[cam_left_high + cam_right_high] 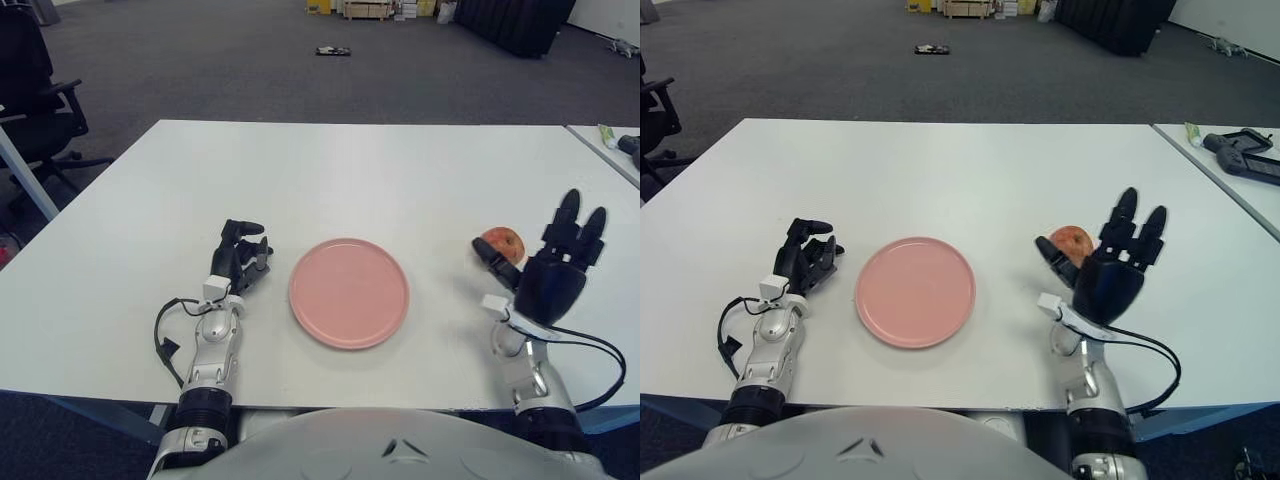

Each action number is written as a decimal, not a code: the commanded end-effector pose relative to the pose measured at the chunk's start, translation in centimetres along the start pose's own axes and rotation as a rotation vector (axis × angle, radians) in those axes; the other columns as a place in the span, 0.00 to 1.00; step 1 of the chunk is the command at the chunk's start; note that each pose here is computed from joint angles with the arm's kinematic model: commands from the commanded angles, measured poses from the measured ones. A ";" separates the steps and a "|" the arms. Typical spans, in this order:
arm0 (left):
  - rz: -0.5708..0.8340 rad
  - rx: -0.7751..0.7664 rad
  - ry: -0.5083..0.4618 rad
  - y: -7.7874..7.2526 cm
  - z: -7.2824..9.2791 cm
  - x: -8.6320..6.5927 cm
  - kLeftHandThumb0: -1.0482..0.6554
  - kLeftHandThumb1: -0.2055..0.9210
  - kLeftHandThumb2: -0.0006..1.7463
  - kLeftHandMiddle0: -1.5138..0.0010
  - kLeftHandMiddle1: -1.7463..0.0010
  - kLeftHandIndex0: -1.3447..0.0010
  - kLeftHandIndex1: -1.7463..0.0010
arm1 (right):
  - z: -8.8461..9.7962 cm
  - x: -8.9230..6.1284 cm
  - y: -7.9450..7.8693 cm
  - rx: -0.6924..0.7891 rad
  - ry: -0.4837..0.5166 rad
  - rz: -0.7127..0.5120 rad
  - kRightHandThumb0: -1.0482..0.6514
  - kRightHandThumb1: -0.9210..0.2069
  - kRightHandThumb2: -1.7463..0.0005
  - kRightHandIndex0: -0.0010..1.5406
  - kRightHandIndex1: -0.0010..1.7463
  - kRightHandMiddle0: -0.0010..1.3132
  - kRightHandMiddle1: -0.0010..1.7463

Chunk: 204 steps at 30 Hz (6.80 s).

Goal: Put the apple into the plate.

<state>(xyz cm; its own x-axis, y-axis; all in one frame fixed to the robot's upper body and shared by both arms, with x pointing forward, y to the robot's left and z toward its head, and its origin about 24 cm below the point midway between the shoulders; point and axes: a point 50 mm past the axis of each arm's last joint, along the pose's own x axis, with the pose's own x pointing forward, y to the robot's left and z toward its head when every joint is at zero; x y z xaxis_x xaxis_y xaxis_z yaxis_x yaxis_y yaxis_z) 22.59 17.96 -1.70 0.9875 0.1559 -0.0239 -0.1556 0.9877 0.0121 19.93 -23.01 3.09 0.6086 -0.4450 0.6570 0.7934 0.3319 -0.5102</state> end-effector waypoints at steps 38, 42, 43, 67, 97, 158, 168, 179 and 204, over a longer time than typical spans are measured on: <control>0.020 0.000 0.046 0.1 -0.7 -0.6 0.40 0.86 0.43 0.64 0.15 0.79 0.00 | -2.4 3.1 6.6 0.116 0.586 0.260 0.07 0.15 0.85 0.00 0.00 0.00 0.00; 0.021 0.003 0.050 0.1 -0.8 -0.6 0.40 0.86 0.43 0.64 0.16 0.79 0.00 | -2.4 3.1 7.4 0.108 0.595 0.323 0.06 0.15 0.85 0.00 0.00 0.00 0.00; 0.021 0.003 0.051 0.1 -0.8 -0.6 0.40 0.86 0.43 0.64 0.16 0.79 0.00 | -2.4 3.0 7.4 0.105 0.597 0.338 0.06 0.15 0.85 0.00 0.00 0.00 0.00; 0.034 0.006 0.037 0.2 -0.7 -0.8 0.40 0.87 0.42 0.63 0.13 0.79 0.00 | -3.4 3.2 9.2 -0.326 0.607 0.843 0.10 0.32 0.63 0.00 0.00 0.00 0.08; 0.050 -0.004 0.036 0.6 -0.8 -0.6 0.40 0.87 0.42 0.67 0.11 0.79 0.00 | -3.7 4.2 7.4 -0.452 0.703 0.779 0.19 0.33 0.56 0.00 0.50 0.00 0.57; 0.060 0.015 0.032 0.7 -0.6 -0.5 0.40 0.90 0.39 0.69 0.10 0.81 0.00 | -3.5 3.7 6.8 -0.032 0.470 0.215 0.33 0.58 0.21 0.83 1.00 0.50 1.00; 0.060 0.016 0.030 0.8 -0.7 -0.5 0.40 0.91 0.39 0.68 0.10 0.81 0.00 | -2.8 3.7 6.8 0.062 0.441 0.188 0.34 0.54 0.24 0.78 1.00 0.47 1.00; 0.063 0.014 0.033 0.8 -0.7 -0.5 0.40 0.91 0.39 0.68 0.10 0.81 0.00 | -1.6 4.2 7.2 0.207 0.400 0.285 0.25 0.37 0.49 0.05 0.56 0.04 0.55; 0.063 0.009 0.031 0.7 -0.7 -0.5 0.40 0.88 0.41 0.67 0.10 0.80 0.00 | 1.0 6.2 9.5 0.164 0.258 0.567 0.08 0.23 0.81 0.00 0.00 0.00 0.00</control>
<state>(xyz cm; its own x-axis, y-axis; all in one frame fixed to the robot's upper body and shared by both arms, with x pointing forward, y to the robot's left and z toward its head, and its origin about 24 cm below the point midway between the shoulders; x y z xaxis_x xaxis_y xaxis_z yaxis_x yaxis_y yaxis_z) 22.33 18.39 -1.59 0.9781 0.2078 -0.0127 -0.2075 0.9781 0.0180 29.84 -22.24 1.28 0.9199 -0.3773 0.1070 0.3589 0.6997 -0.6178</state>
